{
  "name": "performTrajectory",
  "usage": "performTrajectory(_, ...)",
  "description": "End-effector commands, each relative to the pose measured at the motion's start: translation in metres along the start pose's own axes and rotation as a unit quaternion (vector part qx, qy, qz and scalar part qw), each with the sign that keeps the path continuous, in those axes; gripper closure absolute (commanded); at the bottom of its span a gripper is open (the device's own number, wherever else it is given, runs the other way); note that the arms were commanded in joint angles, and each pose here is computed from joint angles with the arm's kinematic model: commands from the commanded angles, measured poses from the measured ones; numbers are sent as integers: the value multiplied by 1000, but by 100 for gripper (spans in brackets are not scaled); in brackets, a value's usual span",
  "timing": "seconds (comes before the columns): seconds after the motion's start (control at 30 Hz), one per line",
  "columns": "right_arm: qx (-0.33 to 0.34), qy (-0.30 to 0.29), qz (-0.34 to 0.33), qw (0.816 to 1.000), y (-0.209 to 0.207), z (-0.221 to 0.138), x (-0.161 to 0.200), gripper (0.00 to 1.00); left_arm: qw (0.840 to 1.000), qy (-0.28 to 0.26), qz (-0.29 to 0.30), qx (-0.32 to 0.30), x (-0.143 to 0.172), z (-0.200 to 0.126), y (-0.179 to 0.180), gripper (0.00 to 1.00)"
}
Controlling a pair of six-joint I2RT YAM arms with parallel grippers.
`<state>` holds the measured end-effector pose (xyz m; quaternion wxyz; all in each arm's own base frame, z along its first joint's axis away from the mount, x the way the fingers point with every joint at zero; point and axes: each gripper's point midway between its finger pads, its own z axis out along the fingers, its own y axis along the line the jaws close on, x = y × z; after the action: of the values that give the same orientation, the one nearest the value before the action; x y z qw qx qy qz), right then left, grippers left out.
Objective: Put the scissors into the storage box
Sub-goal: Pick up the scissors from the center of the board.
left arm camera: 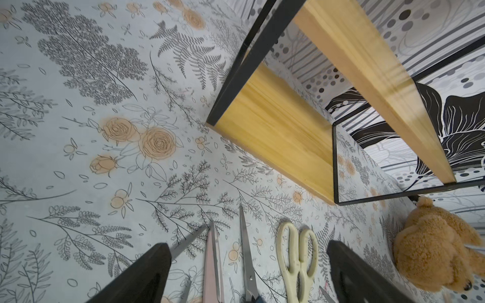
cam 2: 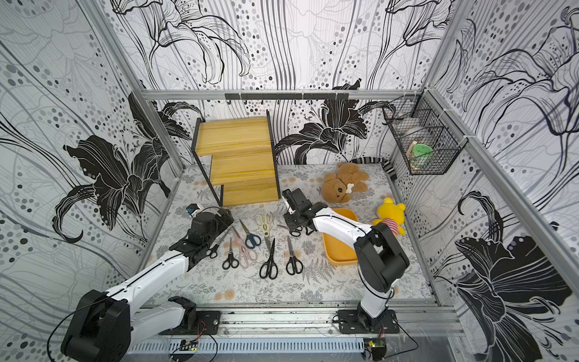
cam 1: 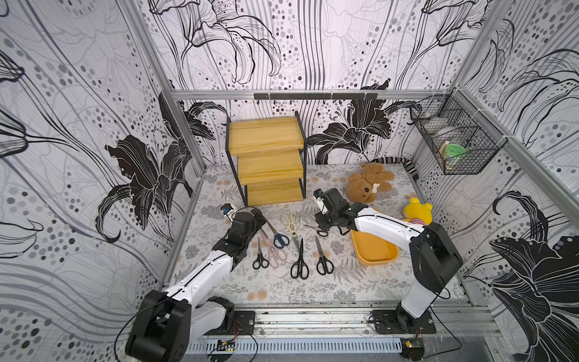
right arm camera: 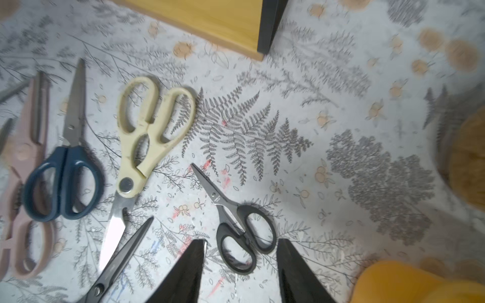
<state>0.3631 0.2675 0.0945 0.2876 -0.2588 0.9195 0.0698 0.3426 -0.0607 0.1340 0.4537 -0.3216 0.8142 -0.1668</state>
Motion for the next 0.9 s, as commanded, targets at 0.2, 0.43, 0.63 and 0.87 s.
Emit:
performTrajectory(0.2,34,95,-30,994,-11,23,20,66,999,27,-15,31,7,0,-17,2)
performTrajectory(0.43,10,123,-1,992,-34,29,28,70,998,43,-22,45,19,-2,-19,2)
performTrajectory(0.63,-9,135,2,991,-37,32,34,70,998,44,-22,49,20,-3,-22,2)
performTrajectory(0.87,-19,140,10,990,-34,42,40,71,997,46,-23,50,22,-3,-23,2)
